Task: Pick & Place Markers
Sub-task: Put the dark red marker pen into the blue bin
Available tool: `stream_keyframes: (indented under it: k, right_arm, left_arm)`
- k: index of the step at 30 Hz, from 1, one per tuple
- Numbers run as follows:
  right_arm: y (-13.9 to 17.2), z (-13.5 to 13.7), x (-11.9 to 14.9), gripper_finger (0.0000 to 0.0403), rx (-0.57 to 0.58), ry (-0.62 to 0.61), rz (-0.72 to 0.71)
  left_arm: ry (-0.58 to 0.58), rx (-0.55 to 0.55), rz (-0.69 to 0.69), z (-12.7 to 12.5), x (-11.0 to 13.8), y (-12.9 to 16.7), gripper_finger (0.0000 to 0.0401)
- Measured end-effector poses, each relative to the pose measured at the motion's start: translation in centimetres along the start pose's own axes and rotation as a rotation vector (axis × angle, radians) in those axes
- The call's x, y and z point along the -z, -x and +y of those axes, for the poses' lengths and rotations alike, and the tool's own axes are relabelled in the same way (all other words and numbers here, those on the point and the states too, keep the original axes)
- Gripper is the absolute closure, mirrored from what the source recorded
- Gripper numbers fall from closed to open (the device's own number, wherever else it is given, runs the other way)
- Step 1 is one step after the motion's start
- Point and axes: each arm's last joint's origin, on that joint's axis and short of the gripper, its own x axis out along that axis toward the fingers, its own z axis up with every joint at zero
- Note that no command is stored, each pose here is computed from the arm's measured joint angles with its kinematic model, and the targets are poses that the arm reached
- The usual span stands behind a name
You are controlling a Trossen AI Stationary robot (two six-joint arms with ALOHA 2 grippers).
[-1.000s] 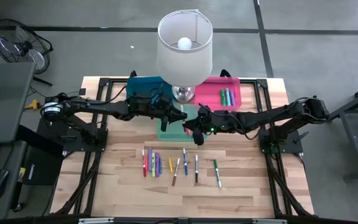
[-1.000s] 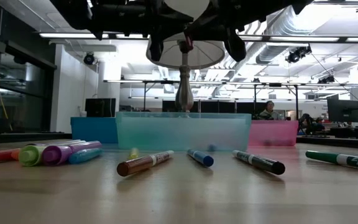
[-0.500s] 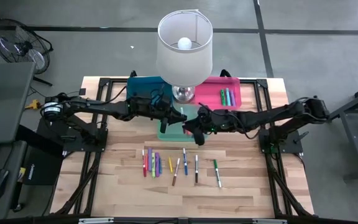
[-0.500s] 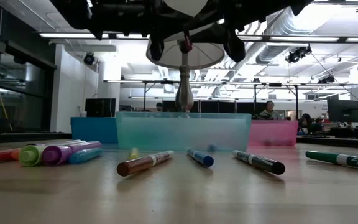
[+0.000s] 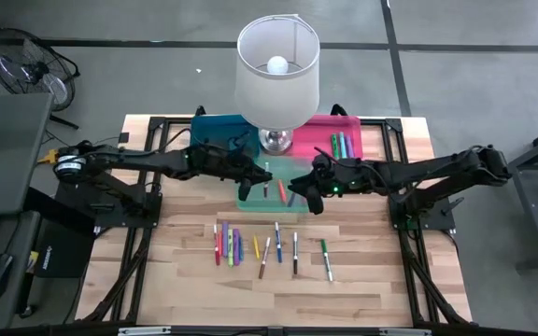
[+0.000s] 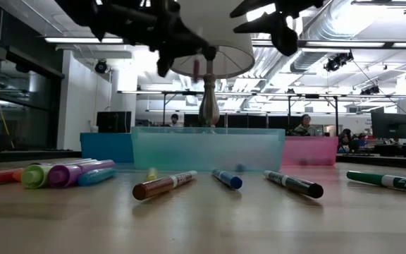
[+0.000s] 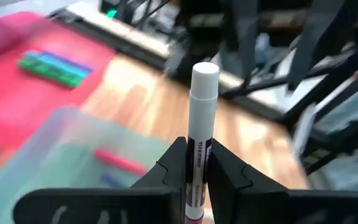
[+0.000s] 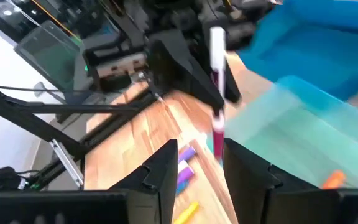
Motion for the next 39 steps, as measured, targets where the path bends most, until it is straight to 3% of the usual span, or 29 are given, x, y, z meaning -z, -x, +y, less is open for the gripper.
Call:
stream_keyframes:
  k: [9,15,20,26,34,39]
  right_arm:
    - [0.8,0.0,0.3,0.0289,0.017,-0.002,0.04]
    - [0.9,0.2,0.6,0.0289,0.043,0.007,0.028]
    - [0.8,0.1,0.5,0.0289,0.072,0.013,0.008]
    - [0.9,0.0,0.5,0.0289,0.1,0.017,-0.013]
    - [0.9,0.0,0.4,0.0289,0.111,0.01,-0.024]
    - [0.9,0.0,0.4,0.0289,0.111,-0.001,-0.024]
  left_arm:
    - [-0.156,-0.268,0.147,0.3,-0.1,4.9,0.0371]
    - [-0.252,-0.524,0.221,2.6,-0.4,7.5,0.0371]
    - [-0.388,-0.674,0.316,4.6,-0.4,8.4,0.0371]
    - [-0.518,-0.739,0.515,7.4,0.7,7.5,0.0371]
    - [-0.492,-0.811,0.659,11.5,1.9,6.9,0.0364]
    - [-0.458,-0.817,0.732,12.7,2.8,6.7,0.0352]
